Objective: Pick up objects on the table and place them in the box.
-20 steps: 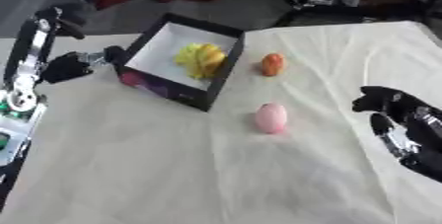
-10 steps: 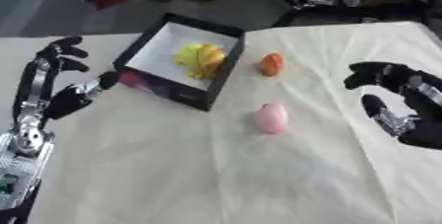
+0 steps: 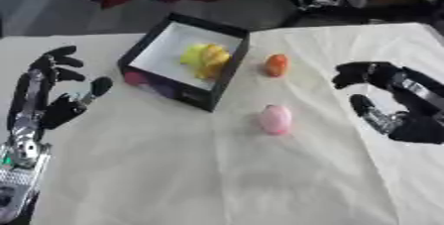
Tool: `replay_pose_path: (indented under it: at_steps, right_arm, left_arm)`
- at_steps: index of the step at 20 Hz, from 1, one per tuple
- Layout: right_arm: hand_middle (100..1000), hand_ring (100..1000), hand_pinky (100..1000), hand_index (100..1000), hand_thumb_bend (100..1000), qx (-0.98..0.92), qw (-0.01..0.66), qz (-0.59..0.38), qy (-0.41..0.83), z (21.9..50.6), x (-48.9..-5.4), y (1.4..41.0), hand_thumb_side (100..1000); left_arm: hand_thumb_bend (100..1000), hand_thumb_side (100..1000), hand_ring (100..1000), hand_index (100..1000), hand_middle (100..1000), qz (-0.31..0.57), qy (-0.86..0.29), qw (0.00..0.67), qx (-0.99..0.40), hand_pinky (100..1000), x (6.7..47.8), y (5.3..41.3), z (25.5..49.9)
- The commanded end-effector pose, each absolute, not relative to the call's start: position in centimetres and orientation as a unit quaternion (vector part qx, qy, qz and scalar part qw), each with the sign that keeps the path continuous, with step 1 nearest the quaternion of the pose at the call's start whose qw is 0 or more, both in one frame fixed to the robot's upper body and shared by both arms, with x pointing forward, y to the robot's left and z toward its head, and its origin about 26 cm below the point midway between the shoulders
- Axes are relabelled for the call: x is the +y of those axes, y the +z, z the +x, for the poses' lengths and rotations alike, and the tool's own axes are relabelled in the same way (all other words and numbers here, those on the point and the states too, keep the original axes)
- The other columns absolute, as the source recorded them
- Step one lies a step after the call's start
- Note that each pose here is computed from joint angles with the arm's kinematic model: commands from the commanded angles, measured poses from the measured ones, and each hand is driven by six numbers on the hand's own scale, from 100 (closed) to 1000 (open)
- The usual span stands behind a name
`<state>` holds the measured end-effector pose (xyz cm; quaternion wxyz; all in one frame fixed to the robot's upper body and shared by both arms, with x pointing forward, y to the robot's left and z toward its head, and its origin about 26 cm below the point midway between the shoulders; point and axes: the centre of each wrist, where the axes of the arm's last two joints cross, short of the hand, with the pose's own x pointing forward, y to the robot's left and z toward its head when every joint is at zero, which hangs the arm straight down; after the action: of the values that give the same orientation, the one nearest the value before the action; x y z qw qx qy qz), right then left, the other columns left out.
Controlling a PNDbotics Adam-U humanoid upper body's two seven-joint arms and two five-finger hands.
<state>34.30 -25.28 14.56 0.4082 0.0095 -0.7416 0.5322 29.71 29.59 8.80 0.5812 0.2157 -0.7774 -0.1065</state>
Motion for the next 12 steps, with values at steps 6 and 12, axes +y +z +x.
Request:
replay_pose_path:
  at_steps: [6,12]
  right_arm:
    - [776,787,870,915,100,-0.712,0.45,-0.011,0.539,38.9,-23.2,15.1,740]
    - [780,790,871,920,100,-0.703,0.461,-0.026,0.541,41.2,-22.8,13.4,749]
  left_arm:
    - [949,636,550,819,599,0.211,-0.096,0.574,-0.785,742,29.4,9.2,29.7]
    - [947,637,549,819,598,0.207,-0.096,0.576,-0.785,742,29.2,9.0,29.7]
